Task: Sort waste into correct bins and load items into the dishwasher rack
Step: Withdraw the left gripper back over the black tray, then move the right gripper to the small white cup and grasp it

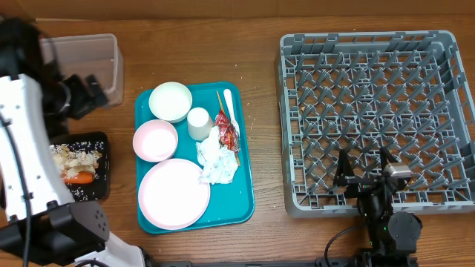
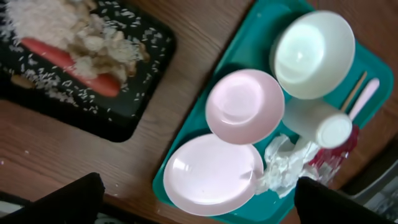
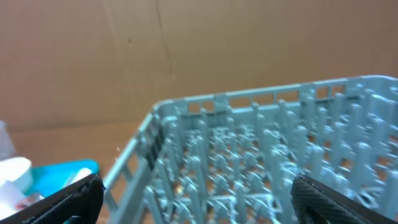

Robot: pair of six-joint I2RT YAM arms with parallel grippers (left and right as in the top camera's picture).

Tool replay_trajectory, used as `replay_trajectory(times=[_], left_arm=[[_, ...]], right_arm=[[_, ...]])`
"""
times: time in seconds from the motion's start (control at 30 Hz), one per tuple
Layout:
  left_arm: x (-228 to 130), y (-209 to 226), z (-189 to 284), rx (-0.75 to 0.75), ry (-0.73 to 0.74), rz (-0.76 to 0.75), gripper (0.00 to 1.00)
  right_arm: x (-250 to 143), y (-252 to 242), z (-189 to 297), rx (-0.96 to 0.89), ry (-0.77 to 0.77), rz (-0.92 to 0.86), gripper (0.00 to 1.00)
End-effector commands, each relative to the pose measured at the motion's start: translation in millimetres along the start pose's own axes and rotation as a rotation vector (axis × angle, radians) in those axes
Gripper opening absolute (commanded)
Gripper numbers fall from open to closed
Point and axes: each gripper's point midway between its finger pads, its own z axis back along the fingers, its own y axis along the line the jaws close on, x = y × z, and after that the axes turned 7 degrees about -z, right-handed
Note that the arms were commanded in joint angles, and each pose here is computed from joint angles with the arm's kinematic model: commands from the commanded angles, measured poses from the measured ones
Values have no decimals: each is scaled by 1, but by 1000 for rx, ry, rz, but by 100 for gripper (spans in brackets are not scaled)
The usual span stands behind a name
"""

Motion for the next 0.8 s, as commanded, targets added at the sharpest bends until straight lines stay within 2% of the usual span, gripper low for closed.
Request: replay_trajectory(times=[0.0, 0.1, 0.2, 0.27, 0.33, 0.53, 0.77], left_arm=[[3, 38, 10, 16, -33, 213, 100], [5, 58, 13, 22, -41, 282, 100], [6, 72, 14, 27, -46, 324, 100], [6, 77, 15, 29, -48, 338, 100], [6, 77, 15, 28, -49, 340, 100], [6, 77, 15, 28, -49, 340, 100], [6, 77, 15, 28, -49, 340, 100]], right_arm=[[-8, 31, 3, 181, 54, -167, 100], [-3, 68, 14, 387, 114, -372, 100], [-11, 101, 33, 561, 295, -622, 100], [-17, 110, 41, 593, 401, -764, 100], [-15, 110, 41, 585, 419, -835, 100], [28, 143, 70, 850, 304, -647, 100], [82, 160, 88, 893, 173, -492, 100]])
